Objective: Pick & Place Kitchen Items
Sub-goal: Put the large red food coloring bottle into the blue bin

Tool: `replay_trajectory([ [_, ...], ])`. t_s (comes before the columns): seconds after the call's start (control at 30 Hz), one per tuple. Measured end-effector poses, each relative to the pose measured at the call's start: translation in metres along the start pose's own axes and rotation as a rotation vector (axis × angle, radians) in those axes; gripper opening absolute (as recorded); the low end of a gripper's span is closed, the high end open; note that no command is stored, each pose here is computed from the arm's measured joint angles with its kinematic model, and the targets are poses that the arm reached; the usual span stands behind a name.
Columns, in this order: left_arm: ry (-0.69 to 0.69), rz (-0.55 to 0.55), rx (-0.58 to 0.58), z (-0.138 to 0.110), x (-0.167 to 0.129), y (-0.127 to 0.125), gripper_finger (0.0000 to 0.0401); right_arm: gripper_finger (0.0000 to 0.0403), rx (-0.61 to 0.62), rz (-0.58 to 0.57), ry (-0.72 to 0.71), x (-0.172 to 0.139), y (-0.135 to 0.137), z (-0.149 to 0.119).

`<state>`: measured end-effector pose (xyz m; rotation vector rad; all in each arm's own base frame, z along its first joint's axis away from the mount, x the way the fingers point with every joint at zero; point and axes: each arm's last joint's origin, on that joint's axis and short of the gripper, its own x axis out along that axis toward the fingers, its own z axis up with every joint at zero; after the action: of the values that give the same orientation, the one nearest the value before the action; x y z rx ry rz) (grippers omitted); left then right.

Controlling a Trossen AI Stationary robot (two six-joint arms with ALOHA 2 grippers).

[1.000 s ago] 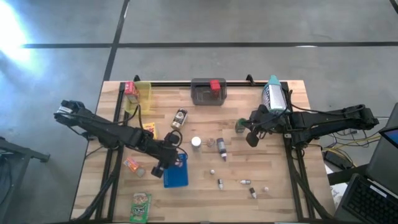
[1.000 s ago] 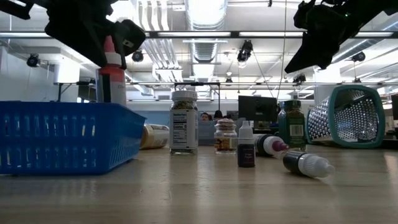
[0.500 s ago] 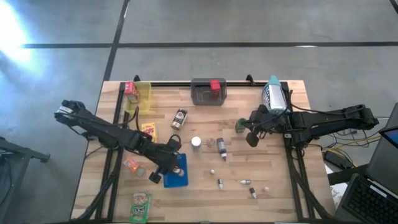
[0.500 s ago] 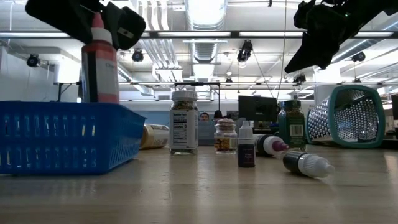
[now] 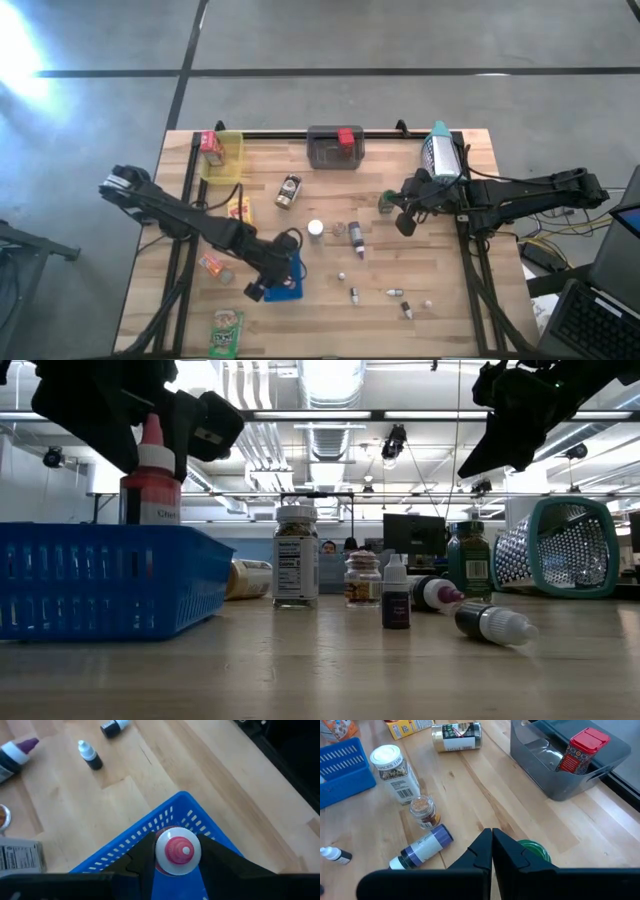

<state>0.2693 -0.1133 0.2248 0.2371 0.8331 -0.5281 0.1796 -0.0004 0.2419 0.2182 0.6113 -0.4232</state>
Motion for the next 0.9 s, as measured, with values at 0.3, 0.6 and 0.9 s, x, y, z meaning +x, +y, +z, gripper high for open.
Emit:
replay_trajectory([
  [0.3,-0.030,-0.026,0.043,0.0042,0.0021,-0.0028,0.0131,0.0008,-0.003,-0.003,0.007,0.0010,-0.0004,-0.0022],
  [0.6,-0.030,-0.025,0.092,0.0039,0.0022,-0.0026,0.0131,0.0008,0.003,0.004,-0.007,0.0057,-0.0007,-0.0077],
  [0.9,-0.026,-0.030,0.107,0.0023,0.0030,-0.0026,0.0128,0.0008,-0.005,0.005,0.000,0.0068,-0.0010,-0.0099],
])
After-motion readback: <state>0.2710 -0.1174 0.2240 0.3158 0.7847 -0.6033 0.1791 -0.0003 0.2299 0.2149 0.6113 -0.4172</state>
